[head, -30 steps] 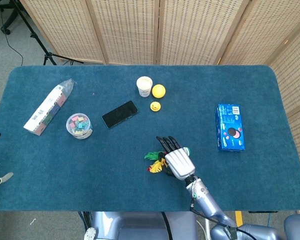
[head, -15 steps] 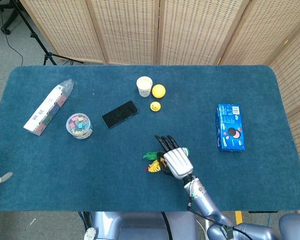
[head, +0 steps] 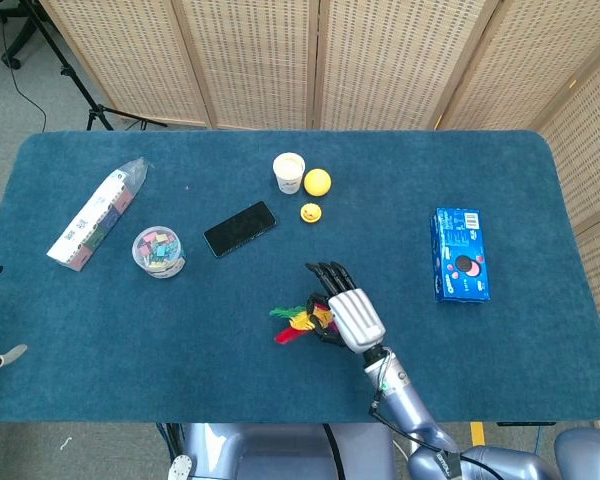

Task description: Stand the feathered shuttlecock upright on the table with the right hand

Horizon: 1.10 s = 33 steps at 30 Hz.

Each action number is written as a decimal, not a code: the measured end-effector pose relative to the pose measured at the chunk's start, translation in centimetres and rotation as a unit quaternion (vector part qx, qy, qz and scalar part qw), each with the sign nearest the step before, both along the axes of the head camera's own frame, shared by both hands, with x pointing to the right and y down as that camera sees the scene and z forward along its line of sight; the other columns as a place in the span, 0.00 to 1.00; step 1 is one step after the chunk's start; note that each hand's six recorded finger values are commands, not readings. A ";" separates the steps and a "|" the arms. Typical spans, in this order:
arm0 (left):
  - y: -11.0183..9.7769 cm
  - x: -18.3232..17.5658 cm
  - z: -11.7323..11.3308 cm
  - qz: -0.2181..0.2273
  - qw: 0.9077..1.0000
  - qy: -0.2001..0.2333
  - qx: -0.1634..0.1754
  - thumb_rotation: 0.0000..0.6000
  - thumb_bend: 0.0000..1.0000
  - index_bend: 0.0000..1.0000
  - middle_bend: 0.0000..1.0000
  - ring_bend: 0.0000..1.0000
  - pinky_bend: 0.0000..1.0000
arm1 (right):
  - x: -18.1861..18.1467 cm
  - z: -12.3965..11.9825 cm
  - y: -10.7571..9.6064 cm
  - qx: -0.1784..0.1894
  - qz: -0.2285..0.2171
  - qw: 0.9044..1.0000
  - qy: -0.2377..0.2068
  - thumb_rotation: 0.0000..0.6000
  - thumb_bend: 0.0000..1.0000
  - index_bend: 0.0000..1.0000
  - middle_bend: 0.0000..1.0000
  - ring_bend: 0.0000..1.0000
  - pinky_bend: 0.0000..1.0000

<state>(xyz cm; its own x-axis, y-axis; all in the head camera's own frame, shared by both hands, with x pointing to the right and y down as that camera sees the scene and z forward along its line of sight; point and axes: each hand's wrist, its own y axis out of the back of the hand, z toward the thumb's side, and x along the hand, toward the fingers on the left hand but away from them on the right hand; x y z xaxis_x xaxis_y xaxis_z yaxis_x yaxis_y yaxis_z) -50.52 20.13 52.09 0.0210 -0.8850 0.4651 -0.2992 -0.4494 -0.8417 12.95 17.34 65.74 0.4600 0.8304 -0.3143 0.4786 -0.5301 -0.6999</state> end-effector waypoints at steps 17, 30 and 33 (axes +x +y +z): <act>0.2 0.0 -0.1 0.000 1.000 0.000 0.001 1.00 0.00 0.00 0.00 0.00 0.00 | 2.0 0.6 -0.4 -0.109 0.092 0.981 -0.134 1.00 0.61 0.71 0.10 0.00 0.00; 0.3 0.4 0.1 0.004 1.000 -0.004 -0.001 1.00 0.00 0.00 0.00 0.00 0.00 | 3.5 0.7 0.9 -0.108 0.048 0.985 -0.123 1.00 0.30 0.13 0.00 0.00 0.00; 0.3 0.4 0.1 0.005 1.000 -0.005 -0.001 1.00 0.00 0.00 0.00 0.00 0.00 | 3.7 0.1 0.8 -0.097 0.028 0.988 -0.115 1.00 0.15 0.00 0.00 0.00 0.00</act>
<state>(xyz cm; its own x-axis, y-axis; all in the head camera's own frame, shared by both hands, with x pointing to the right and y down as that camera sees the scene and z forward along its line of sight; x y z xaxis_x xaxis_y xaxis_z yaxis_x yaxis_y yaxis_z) -50.10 20.45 52.20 0.0246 -0.8839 0.4670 -0.2866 -0.4538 -0.8437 16.65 18.19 65.82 0.4927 0.7912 -0.3623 0.6462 -0.6115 -0.4567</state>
